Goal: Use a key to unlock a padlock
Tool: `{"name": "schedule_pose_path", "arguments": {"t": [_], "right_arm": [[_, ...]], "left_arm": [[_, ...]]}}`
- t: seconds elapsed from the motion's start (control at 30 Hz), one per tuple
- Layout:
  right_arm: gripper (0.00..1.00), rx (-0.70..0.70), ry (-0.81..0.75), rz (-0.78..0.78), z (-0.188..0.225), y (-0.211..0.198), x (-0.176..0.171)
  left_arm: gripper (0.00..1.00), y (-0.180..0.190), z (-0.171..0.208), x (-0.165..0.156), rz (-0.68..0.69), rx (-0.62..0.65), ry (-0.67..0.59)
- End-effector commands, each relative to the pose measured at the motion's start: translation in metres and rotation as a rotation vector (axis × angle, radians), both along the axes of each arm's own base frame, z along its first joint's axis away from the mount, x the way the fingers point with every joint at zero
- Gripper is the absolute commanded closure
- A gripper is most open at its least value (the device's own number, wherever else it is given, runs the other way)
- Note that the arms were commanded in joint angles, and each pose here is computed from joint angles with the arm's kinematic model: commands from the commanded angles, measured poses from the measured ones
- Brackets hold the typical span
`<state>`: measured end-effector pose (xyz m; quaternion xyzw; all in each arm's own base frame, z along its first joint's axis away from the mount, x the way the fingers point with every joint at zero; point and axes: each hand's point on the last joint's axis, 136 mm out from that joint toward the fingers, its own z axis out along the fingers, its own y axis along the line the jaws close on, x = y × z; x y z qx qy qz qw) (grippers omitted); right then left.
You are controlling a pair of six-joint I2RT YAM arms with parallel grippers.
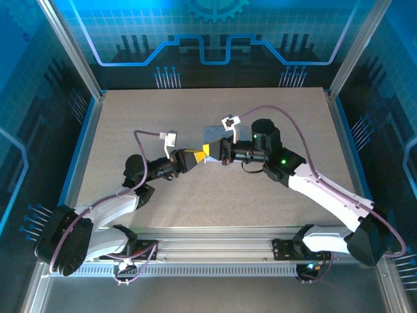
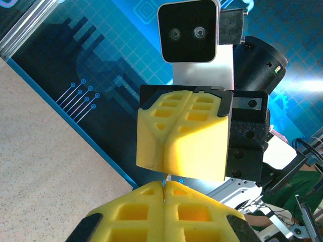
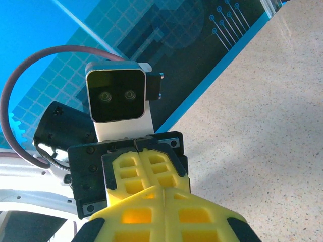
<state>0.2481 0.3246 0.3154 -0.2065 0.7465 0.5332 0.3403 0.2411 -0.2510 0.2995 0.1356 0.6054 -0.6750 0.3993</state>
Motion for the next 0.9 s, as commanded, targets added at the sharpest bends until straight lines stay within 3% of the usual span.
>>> {"name": "schedule_pose_path", "arguments": {"t": [0.0,0.07,0.13,0.27,0.5,0.6,0.87], "right_arm": [[0.76,-0.009,-0.021,-0.037,0.006,-0.004,-0.001],[0.57,-0.040,-0.024,-0.087,0.006,-0.013,0.003],[0.52,-0.081,-0.017,-0.149,0.002,-0.025,0.009],[0.52,-0.196,0.067,-0.310,-0.025,-0.056,0.024],[0.52,-0.524,0.225,-0.528,-0.135,-0.087,0.030],[0.53,-0.653,0.216,-0.578,-0.171,-0.087,0.034],[0.53,-0.777,0.183,-0.668,-0.222,-0.079,0.068]], "left_arm": [[1.00,0.002,0.009,-0.004,0.017,-0.002,-0.071],[1.00,0.004,-0.001,-0.003,0.038,0.035,-0.060],[1.00,0.006,-0.010,-0.004,0.062,0.088,-0.060],[1.00,0.014,-0.031,-0.009,0.115,0.240,-0.058],[1.00,0.041,-0.059,-0.024,0.213,0.497,-0.065],[1.00,0.046,-0.066,-0.030,0.220,0.536,-0.059],[1.00,0.049,-0.078,-0.039,0.201,0.561,-0.044]]}}
